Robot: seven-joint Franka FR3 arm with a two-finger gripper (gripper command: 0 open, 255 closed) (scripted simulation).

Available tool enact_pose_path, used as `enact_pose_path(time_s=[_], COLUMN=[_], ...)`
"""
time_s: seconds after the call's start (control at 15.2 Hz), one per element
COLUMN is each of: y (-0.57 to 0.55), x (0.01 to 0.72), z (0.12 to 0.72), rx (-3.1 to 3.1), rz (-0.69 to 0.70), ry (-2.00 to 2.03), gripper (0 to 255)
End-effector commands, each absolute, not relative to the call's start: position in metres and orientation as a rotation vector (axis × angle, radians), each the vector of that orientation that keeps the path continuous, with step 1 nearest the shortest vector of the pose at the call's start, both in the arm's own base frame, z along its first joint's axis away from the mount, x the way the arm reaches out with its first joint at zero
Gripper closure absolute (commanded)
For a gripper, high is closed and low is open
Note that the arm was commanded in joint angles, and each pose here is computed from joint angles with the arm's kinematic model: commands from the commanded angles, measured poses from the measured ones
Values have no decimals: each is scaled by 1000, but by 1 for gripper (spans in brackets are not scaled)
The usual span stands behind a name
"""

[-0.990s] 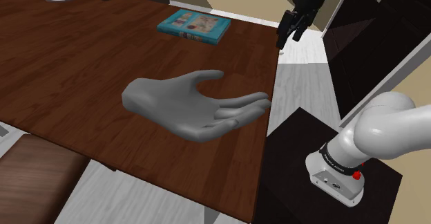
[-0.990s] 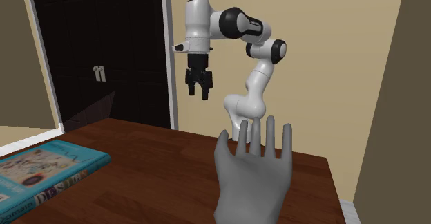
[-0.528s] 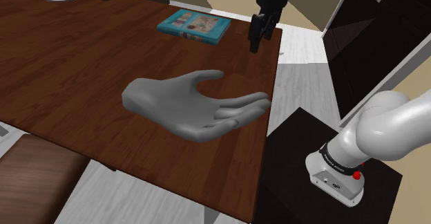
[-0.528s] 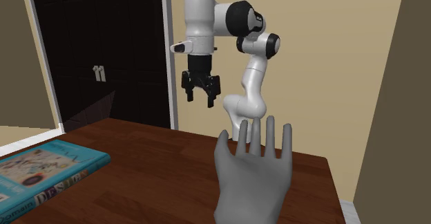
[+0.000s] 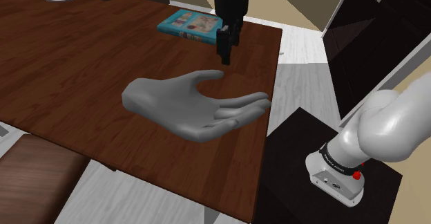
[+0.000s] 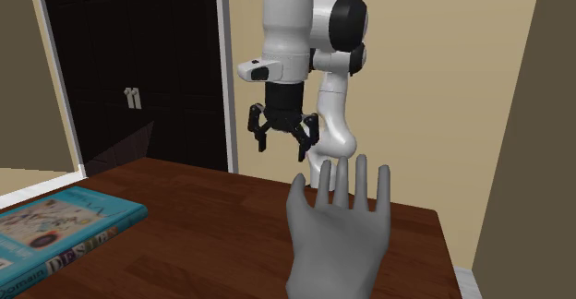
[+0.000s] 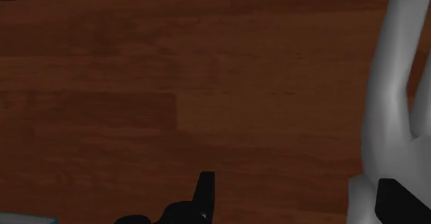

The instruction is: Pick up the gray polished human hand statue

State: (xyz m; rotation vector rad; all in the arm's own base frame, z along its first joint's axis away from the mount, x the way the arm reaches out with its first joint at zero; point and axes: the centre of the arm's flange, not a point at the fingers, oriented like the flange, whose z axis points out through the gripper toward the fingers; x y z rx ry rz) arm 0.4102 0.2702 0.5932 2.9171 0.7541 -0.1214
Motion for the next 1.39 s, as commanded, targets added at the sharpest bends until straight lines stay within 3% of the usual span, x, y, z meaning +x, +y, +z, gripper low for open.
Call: enact_pose_path(time_s=[0.0, 0.79, 0.86, 1.32], y=[305, 341, 341, 342], x=[414, 415, 415, 415], z=[585, 538, 538, 538], rx=[2870, 2809, 2809, 2808], rz=[-144, -170, -170, -170], ry=[853, 967, 967, 967], gripper=[0, 0, 255, 255])
